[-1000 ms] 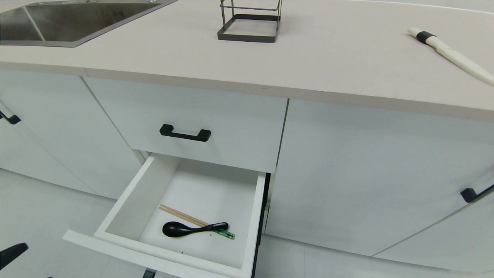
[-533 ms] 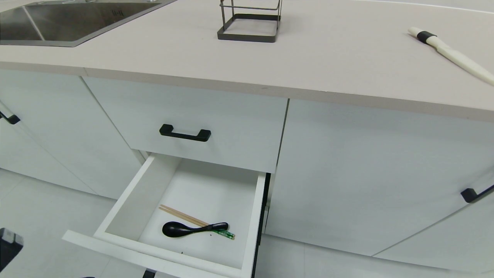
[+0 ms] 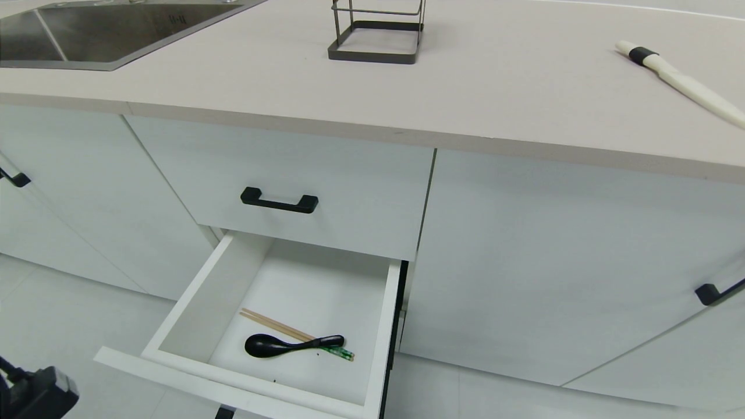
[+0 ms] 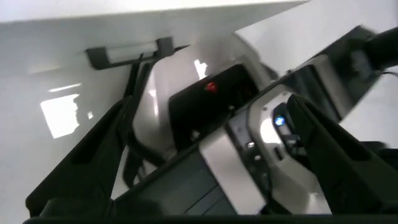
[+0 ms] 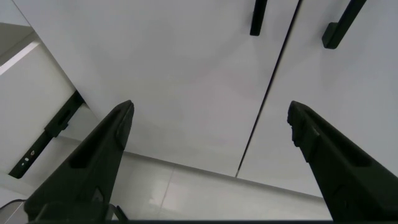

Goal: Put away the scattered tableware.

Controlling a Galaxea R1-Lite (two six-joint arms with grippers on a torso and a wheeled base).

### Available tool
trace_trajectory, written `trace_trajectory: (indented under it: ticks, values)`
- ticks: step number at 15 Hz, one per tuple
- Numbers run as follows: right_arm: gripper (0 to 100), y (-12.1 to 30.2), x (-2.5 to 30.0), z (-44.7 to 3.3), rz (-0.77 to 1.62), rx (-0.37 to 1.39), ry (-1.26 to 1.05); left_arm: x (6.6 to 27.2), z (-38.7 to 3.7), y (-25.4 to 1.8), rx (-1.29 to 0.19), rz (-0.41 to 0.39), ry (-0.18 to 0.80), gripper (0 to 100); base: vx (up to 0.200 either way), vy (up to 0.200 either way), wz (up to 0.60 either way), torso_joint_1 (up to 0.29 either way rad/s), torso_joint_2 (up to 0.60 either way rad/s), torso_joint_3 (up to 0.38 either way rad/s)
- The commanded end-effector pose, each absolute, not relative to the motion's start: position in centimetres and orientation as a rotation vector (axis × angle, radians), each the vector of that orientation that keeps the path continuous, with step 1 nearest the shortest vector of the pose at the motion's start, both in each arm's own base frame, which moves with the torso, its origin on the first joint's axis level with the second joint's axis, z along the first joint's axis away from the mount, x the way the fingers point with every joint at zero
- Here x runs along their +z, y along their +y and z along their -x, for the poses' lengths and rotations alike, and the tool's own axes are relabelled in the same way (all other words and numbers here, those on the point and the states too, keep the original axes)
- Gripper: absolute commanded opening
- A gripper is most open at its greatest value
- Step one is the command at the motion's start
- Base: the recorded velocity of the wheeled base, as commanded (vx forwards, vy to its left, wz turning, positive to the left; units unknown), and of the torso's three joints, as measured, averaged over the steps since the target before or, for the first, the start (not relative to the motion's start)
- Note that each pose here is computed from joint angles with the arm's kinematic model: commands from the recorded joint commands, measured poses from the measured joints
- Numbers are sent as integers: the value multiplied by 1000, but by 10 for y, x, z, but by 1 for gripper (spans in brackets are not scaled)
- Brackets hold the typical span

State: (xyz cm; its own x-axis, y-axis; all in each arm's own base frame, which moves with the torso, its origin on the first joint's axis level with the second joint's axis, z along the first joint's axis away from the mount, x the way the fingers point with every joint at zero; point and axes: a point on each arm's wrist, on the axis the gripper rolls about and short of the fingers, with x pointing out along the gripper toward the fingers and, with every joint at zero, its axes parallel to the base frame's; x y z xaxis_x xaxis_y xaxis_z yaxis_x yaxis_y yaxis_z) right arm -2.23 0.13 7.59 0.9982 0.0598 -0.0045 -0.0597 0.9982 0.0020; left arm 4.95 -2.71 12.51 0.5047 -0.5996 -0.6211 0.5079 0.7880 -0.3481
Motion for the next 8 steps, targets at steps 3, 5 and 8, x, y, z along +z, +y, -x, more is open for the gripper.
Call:
trace_trajectory:
  ticks: [3,5,8]
  values:
    - [100,1,76,22,-2,60,8,102,-76,-29,-550,-2,877,100,0,0,0,0,0,0]
    - [100,1,76,22,-2,60,8,99,-88,-29,-463,-26,856,100,0,0,0,0,0,0]
    - [100,1,76,22,-2,60,8,96,-87,-29,-458,-35,859,100,0,0,0,0,0,0]
